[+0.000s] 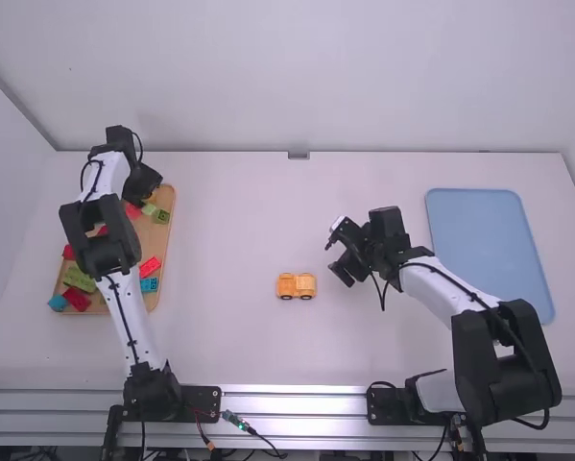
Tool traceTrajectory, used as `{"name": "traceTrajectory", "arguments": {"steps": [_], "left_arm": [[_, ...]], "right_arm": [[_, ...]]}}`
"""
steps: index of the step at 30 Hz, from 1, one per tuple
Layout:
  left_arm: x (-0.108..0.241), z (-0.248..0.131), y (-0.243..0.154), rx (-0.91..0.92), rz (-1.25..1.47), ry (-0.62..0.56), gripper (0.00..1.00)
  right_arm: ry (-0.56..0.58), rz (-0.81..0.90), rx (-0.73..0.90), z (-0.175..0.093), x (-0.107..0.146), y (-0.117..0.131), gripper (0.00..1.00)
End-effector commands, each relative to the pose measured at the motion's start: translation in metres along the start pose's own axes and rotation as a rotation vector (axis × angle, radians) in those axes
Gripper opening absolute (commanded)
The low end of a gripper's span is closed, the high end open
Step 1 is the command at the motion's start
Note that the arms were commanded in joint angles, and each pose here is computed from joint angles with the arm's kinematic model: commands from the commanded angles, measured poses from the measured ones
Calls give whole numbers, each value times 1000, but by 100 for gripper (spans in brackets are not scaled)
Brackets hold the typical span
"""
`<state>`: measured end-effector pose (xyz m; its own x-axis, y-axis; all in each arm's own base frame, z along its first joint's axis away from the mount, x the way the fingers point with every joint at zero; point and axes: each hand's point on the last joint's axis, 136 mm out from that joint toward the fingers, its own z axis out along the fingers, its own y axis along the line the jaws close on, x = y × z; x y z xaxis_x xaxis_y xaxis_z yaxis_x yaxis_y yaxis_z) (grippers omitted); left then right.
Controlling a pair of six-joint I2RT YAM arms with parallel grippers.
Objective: Assemble lego blocks to make yellow taxi
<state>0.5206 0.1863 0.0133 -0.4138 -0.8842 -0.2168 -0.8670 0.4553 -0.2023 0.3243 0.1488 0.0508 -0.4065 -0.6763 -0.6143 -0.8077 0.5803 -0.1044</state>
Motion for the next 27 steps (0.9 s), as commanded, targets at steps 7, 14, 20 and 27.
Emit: {"name": "traceTrajectory", "arguments": {"steps": [7, 14, 20, 27], "left_arm": [[-6, 2, 45, -159, -154, -13, 52], [-2, 1, 50, -165, -202, 12, 53], [-4, -1, 47, -138, -214, 29, 75], [-18, -9, 36, -99, -215, -15, 99]], "right_arm": [[-24, -12, 9, -5, -11, -2, 99], [-24, -13, 9, -5, -11, -2, 99], [-25, -16, 10, -5, -11, -2, 99], [-25, -16, 10, -5, -11, -2, 99]]}}
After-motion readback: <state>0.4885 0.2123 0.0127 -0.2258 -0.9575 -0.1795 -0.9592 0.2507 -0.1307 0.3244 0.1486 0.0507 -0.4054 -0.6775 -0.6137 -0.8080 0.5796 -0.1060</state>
